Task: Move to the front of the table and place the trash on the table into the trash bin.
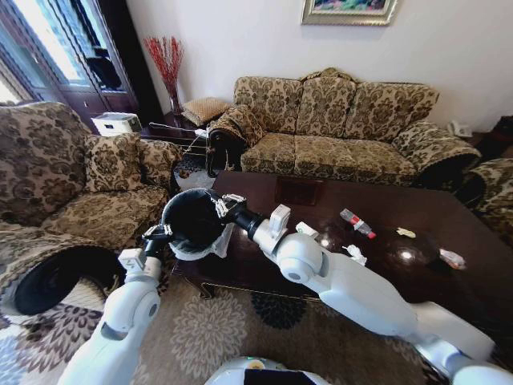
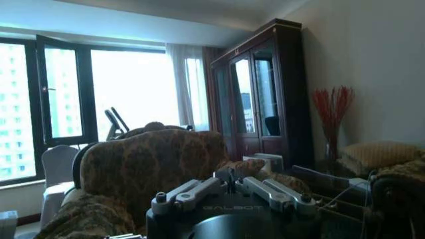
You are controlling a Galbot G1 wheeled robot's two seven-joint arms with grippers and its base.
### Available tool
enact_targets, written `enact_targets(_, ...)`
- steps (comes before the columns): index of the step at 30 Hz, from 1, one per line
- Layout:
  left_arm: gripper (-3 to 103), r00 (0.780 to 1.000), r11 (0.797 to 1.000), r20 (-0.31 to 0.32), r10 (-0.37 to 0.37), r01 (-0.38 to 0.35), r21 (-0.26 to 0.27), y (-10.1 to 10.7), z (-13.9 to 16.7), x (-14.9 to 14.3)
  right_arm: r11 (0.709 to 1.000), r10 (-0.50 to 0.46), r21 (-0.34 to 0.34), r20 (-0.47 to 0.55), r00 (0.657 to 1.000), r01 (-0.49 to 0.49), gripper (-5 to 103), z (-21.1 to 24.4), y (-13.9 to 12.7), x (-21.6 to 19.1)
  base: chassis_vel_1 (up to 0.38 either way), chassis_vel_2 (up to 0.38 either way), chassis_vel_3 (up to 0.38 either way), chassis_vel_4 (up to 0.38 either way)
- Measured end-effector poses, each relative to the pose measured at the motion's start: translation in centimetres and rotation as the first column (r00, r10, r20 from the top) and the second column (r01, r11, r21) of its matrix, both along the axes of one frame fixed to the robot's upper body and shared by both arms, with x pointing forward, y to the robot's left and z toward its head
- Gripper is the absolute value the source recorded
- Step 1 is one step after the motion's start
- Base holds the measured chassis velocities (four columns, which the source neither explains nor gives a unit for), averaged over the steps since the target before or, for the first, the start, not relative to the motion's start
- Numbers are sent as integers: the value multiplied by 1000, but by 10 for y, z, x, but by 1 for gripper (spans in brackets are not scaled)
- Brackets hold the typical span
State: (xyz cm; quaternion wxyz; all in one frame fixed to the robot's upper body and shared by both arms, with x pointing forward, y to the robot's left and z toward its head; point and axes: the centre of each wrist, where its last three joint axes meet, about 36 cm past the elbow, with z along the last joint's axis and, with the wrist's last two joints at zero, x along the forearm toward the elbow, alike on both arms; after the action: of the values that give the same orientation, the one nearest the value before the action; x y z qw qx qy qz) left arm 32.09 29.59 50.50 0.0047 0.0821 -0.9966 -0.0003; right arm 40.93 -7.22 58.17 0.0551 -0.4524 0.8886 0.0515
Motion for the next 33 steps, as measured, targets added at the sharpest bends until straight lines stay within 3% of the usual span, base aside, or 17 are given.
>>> enact_targets(11, 2, 1000, 1000, 4, 1, -1, 1, 0, 3, 0, 991, -128, 50, 37, 991, 126, 0, 13, -32, 27, 0, 0, 0, 0)
enact_targets(19, 2, 1000, 1000, 13, 4, -4, 3, 0, 6, -2, 968, -250, 30, 11, 968, 250, 5, 6, -62, 44, 0, 0, 0, 0)
enact_targets(20, 2, 1000, 1000, 14, 4, -4, 2, 0, 7, -2, 962, -272, 23, 1, 962, 272, 16, 1, -67, 48, 0, 0, 0, 0)
enact_targets(22, 2, 1000, 1000, 15, 5, -5, 2, 0, 7, -2, 953, -302, 13, -8, 953, 302, 16, -6, -73, 53, 0, 0, 0, 0)
enact_targets(23, 2, 1000, 1000, 16, 5, -5, 2, 0, 8, -3, 947, -321, 4, -12, 947, 321, 27, -10, -76, 56, 0, 0, 0, 0)
enact_targets(25, 2, 1000, 1000, 17, 5, -5, 2, 0, 8, -3, 940, -341, -6, -13, 940, 341, 27, -15, -80, 60, 0, 0, 0, 0)
enact_targets(26, 2, 1000, 1000, 19, 4, -4, 2, 0, 9, -4, 934, -358, -14, -14, 934, 358, 37, -19, -84, 63, 0, 0, 0, 0)
enact_targets(27, 2, 1000, 1000, 20, 4, -4, 2, 0, 9, -4, 929, -370, -21, -15, 929, 370, 37, -22, -86, 66, 0, 0, 0, 0)
enact_targets(28, 2, 1000, 1000, 25, 4, -4, 2, 0, 11, -6, 914, -406, -44, -21, 914, 404, 48, -30, -93, 73, 0, 0, 0, 0)
enact_targets(31, 2, 1000, 1000, 29, 7, -7, 2, 0, 13, -7, 900, -433, -64, -31, 901, 431, 48, -38, -98, 78, 0, 0, 0, 0)
enact_targets(32, 2, 999, 1000, 32, 12, -12, 4, 0, 13, -8, 893, -447, -75, -41, 893, 444, 59, -44, -102, 81, 0, 0, 0, 0)
enact_targets(33, 2, 999, 1000, 34, 16, -16, 5, 1, 14, -8, 889, -454, -81, -46, 890, 450, 59, -47, -103, 83, 0, 0, 0, 0)
